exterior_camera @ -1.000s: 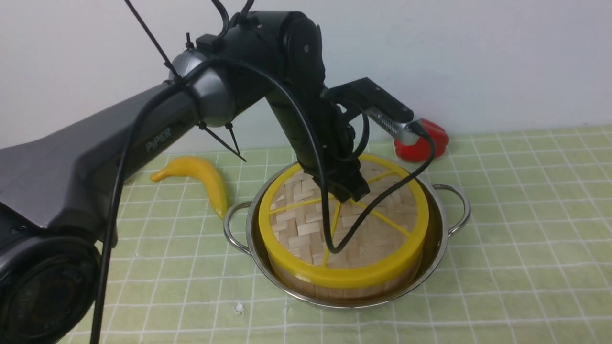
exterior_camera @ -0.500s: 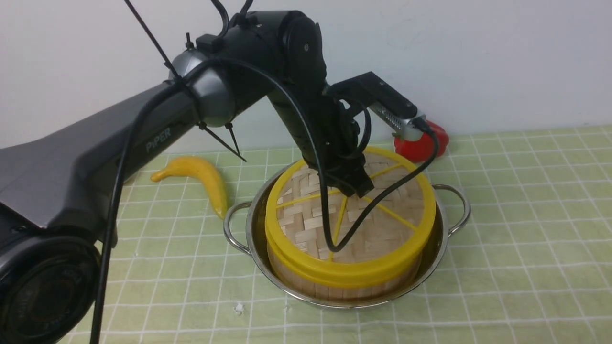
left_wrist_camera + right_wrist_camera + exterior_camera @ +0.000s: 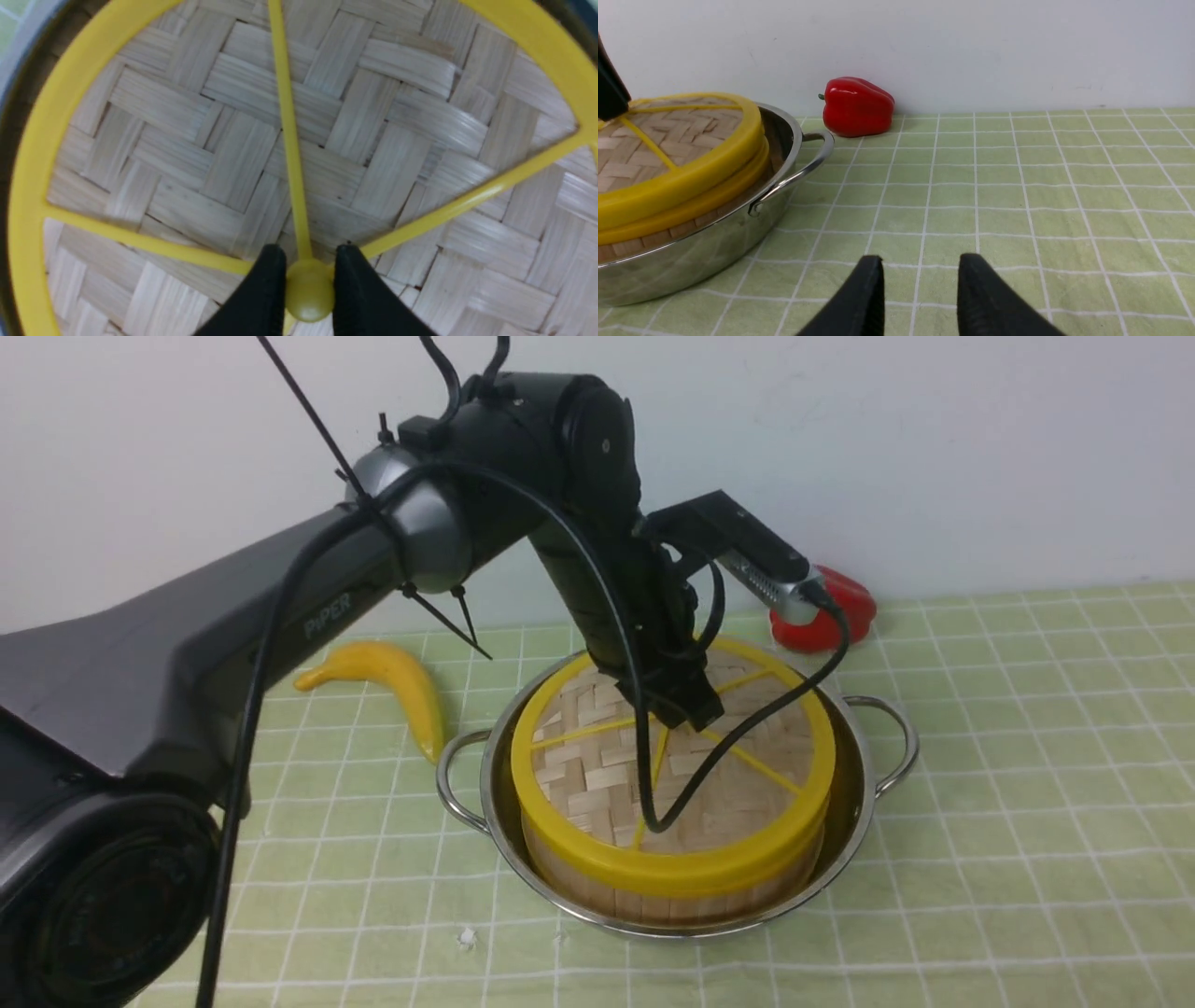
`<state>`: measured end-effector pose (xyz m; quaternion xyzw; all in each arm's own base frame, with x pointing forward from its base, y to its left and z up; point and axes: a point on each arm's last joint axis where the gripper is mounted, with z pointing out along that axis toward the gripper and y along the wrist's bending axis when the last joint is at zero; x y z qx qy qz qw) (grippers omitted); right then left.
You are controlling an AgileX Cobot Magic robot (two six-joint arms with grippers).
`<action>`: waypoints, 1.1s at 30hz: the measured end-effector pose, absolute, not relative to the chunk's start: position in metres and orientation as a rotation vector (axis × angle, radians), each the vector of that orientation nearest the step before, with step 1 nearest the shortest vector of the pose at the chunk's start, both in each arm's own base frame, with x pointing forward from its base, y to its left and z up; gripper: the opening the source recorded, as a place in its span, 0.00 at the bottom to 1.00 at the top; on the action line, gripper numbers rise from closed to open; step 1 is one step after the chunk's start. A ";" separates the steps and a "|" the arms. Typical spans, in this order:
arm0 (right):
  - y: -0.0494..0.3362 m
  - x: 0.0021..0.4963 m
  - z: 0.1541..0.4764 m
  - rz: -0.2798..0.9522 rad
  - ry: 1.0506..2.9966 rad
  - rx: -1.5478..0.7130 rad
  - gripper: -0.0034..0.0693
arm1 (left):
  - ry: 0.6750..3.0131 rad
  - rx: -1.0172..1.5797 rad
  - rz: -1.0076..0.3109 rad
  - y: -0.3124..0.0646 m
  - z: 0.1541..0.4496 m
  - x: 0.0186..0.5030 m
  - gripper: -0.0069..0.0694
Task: Place the steamer in the pot on the green tablecloth, and put the lid on the steamer.
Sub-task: 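Place the yellow bamboo steamer lid onto the steamer in the pot with the left gripper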
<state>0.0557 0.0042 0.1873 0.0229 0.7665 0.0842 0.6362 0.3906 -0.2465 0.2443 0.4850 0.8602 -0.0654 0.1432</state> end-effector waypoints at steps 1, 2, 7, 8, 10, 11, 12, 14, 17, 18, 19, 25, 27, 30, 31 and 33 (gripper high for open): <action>0.004 0.056 0.187 0.192 1.751 0.052 0.38 | 2.482 1.399 -0.189 -0.247 0.244 0.391 0.25; 0.004 0.056 0.187 0.192 1.751 0.052 0.38 | 2.485 1.391 -0.189 -0.247 0.243 0.391 0.25; 0.004 0.056 0.187 0.192 1.751 0.052 0.38 | 2.483 1.387 -0.187 -0.247 0.243 0.392 0.25; 0.004 0.056 0.187 0.192 1.751 0.052 0.38 | 2.483 1.387 -0.187 -0.247 0.243 0.392 0.25; 0.004 0.056 0.187 0.192 1.751 0.052 0.38 | 2.480 1.386 -0.188 -0.247 0.243 0.392 0.25; 0.004 0.056 0.187 0.192 1.751 0.052 0.38 | 2.479 1.388 -0.189 -0.248 0.243 0.393 0.25; 0.004 0.056 0.187 0.192 1.751 0.052 0.38 | 2.476 1.393 -0.189 -0.248 0.243 0.393 0.25; 0.004 0.056 0.187 0.192 1.751 0.052 0.38 | 2.468 1.394 -0.191 -0.248 0.242 0.393 0.25; 0.004 0.056 0.187 0.192 1.751 0.052 0.38 | 2.463 1.404 -0.192 -0.249 0.241 0.394 0.25; 0.004 0.056 0.187 0.192 1.751 0.052 0.38 | 2.447 1.428 -0.195 -0.250 0.241 0.394 0.25; 0.004 0.056 0.187 0.192 1.751 0.052 0.38 | 2.441 1.436 -0.195 -0.250 0.241 0.393 0.25; 0.004 0.056 0.187 0.192 1.751 0.052 0.38 | 2.440 1.439 -0.196 -0.250 0.239 0.395 0.25; 0.004 0.056 0.187 0.192 1.751 0.052 0.38 | 2.442 1.434 -0.197 -0.251 0.239 0.395 0.25; 0.004 0.056 0.187 0.192 1.751 0.052 0.38 | 2.443 1.431 -0.198 -0.250 0.240 0.395 0.25; 0.004 0.056 0.187 0.192 1.751 0.052 0.38 | 2.442 1.431 -0.198 -0.250 0.241 0.394 0.25; 0.004 0.056 0.187 0.192 1.751 0.052 0.38 | 2.430 1.422 -0.195 -0.250 0.245 0.394 0.32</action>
